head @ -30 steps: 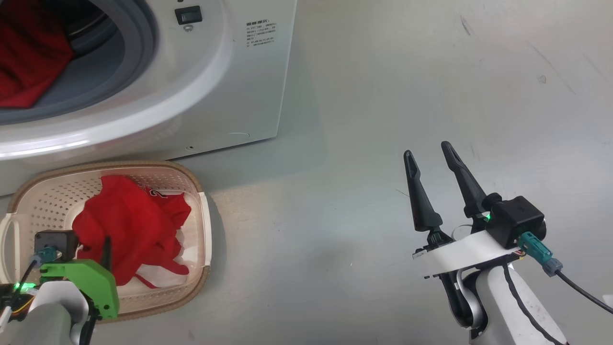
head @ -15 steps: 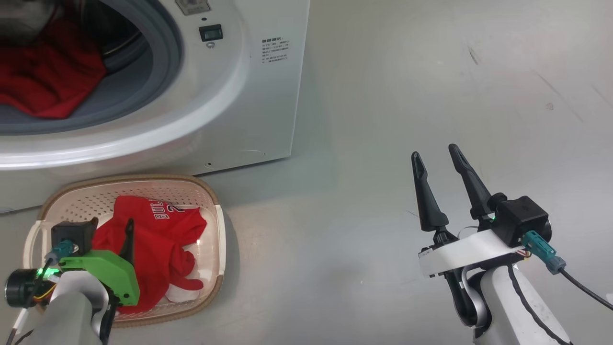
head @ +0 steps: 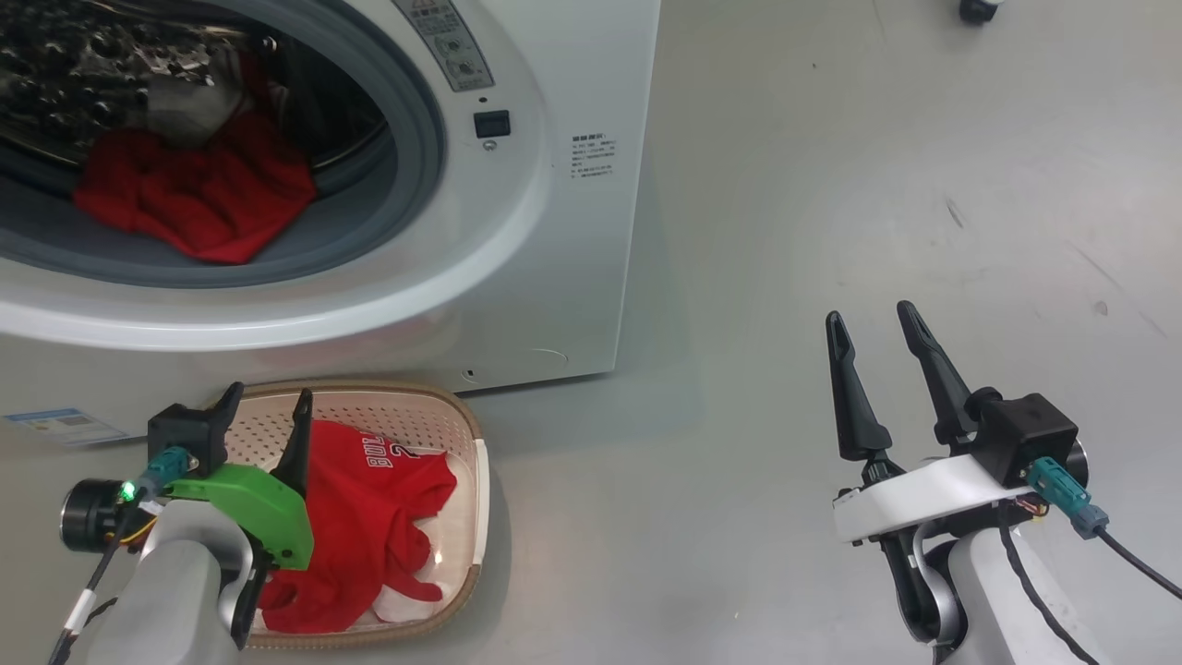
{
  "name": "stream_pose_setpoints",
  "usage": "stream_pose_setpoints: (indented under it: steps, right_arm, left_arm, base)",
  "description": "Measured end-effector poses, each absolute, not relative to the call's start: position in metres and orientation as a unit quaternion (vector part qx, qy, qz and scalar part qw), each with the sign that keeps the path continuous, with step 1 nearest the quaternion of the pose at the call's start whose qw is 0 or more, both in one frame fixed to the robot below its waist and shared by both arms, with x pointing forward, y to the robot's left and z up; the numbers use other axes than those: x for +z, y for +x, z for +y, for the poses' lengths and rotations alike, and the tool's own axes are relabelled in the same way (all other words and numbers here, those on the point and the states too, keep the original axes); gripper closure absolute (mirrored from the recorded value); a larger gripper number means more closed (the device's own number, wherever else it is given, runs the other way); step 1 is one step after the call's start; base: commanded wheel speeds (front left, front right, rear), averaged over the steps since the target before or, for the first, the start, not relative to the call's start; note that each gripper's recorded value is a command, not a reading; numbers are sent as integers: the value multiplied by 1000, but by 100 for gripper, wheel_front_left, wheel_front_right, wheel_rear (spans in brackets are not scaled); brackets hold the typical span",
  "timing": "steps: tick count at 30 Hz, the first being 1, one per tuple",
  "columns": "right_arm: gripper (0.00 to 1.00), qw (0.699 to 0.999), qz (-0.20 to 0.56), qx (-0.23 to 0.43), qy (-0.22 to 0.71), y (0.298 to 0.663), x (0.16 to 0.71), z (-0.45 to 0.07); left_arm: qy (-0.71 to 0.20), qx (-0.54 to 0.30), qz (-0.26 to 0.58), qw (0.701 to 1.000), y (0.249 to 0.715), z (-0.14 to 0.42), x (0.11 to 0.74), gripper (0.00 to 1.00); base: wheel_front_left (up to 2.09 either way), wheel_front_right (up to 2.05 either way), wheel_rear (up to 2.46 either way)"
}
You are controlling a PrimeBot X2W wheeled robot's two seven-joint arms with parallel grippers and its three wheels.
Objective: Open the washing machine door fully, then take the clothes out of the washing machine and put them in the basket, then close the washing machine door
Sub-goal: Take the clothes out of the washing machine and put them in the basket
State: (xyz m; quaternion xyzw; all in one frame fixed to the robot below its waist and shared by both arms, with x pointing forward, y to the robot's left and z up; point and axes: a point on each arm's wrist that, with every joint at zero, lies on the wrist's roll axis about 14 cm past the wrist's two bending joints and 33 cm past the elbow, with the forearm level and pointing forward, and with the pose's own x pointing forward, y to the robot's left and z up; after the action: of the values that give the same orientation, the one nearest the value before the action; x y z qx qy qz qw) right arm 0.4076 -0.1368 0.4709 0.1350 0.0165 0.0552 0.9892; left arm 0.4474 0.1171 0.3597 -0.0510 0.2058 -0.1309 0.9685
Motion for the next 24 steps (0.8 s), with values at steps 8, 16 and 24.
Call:
stream_pose_setpoints:
  steps: [8,16,24]
  right_arm:
    - [0,987,0,81,140,399,485,-122]
    - [0,984,-12,102,142,391,497,-109]
    - [0,982,-20,119,144,380,504,-100]
  left_arm:
    - [-60,-115,139,982,448,127,409,0]
    - [-69,-93,80,990,438,145,448,0]
    - [-93,-56,55,993,415,164,461,0]
  base:
    - [0,0,0]
    - [0,0,0]
    - [0,0,0]
